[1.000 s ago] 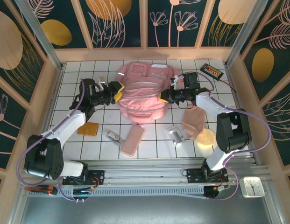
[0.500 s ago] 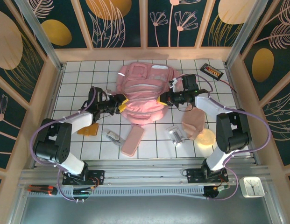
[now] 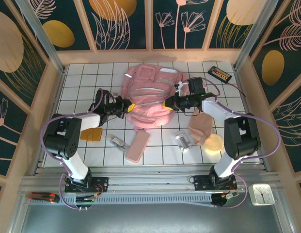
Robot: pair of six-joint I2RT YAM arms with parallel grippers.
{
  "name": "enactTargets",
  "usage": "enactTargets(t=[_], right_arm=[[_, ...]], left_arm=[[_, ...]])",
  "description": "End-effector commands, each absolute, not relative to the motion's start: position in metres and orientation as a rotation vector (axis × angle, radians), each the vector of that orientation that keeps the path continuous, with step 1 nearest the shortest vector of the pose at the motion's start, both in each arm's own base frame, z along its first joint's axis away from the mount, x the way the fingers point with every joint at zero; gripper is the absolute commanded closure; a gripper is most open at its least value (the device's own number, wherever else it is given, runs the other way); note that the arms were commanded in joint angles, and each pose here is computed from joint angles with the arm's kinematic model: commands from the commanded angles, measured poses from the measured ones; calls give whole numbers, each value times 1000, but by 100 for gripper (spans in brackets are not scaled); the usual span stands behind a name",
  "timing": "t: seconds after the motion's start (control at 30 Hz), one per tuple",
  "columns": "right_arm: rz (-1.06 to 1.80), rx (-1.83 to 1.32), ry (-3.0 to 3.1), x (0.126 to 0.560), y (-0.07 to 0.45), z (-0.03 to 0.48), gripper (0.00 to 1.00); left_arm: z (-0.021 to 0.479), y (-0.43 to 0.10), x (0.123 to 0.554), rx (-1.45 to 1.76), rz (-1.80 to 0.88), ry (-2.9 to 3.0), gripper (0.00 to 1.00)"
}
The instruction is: Pack books, pencil case, and school supplies into a backpack
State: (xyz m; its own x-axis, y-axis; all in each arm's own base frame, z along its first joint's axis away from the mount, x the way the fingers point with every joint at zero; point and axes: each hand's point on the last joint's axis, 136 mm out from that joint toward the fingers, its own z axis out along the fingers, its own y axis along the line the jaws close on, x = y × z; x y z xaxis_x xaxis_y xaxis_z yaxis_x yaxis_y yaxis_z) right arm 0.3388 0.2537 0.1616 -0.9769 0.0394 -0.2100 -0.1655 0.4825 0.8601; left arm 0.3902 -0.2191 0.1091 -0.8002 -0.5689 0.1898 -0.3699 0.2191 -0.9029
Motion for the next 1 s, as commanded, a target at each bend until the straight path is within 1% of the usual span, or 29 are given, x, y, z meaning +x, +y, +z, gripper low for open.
enactTargets(t=[0.0, 0.13, 0.3, 0.47, 0.6, 0.63, 0.67, 0.77, 0.87, 0.9, 0.93, 0.97], right_arm=[[1597, -210, 2511, 325, 268, 173, 100], [1648, -252, 2528, 311, 283, 174, 100], [1705, -273, 2538, 295, 318, 175, 100], [1669, -253, 2546, 303, 352, 169, 100], [1614, -188, 2572, 313, 375, 149, 100], [1605, -165, 2573, 317, 377, 144, 100], [1590, -140, 2574, 320, 379, 140, 100], [1519, -107, 2562, 328, 376, 141, 100], [1434, -80, 2582, 330, 354, 139, 100], [1411, -71, 2595, 328, 344, 137, 100], [1382, -52, 2612, 327, 334, 135, 100], [1355, -50, 2625, 324, 324, 133, 100]], left_arm=[[138, -232, 407, -788, -1713, 2206, 100], [146, -243, 405, -767, -1706, 2185, 100], [162, -262, 403, -733, -1733, 2145, 100], [174, -280, 397, -698, -1775, 2126, 100], [183, -285, 393, -698, -1813, 2101, 100], [182, -286, 393, -702, -1813, 2103, 100], [192, -285, 390, -684, -1824, 2086, 100], [198, -281, 384, -682, -1826, 2076, 100], [197, -272, 377, -673, -1783, 2095, 100], [194, -268, 375, -661, -1755, 2117, 88], [193, -263, 374, -651, -1723, 2134, 73], [194, -256, 374, -631, -1682, 2145, 68]])
